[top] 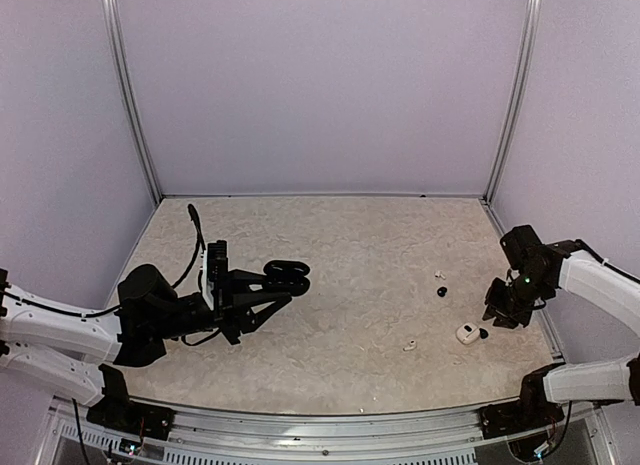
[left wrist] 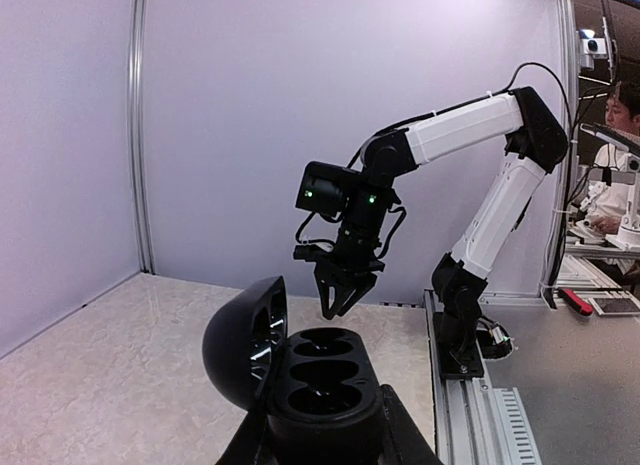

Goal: Insert the wireless bluetooth earbuds into the charging case

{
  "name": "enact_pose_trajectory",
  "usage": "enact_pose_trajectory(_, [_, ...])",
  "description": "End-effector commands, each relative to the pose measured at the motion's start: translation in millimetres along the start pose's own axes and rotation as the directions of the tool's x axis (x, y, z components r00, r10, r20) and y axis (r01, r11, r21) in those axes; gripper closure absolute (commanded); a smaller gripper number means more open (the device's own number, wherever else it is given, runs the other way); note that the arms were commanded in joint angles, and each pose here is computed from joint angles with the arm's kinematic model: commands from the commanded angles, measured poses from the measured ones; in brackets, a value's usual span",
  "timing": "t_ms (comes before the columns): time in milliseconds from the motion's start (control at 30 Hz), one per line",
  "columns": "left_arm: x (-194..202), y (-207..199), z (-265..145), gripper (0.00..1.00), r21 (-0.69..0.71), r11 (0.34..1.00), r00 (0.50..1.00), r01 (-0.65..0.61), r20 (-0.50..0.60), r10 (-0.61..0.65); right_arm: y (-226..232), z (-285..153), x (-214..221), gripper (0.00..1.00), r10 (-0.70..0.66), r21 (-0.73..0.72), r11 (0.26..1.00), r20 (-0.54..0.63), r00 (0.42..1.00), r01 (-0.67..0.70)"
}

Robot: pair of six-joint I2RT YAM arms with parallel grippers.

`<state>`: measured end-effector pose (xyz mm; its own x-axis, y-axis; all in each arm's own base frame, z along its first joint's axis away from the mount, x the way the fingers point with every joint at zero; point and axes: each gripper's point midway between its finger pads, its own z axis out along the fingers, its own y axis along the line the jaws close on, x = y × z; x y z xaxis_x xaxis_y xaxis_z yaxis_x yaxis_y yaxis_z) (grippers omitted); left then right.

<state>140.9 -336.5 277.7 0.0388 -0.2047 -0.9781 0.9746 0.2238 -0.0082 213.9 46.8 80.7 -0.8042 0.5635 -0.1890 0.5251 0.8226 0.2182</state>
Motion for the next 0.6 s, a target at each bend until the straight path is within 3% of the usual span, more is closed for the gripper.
enact_pose_trajectory(0, [-9,1,-2,1.0,-0.001,1.0,0.999,-0.009,0.035,0.009,-4,20,3,0.71,0.037,-0.004,0.999,-0.029,0.999,-0.037])
enact_pose_trajectory(567, [-8,2,-3,1.0,-0.009,1.0,1.0,-0.016,0.027,0.016,-26,44,-6,0.7,0.049,0.096,0.994,0.02,0.999,-0.051])
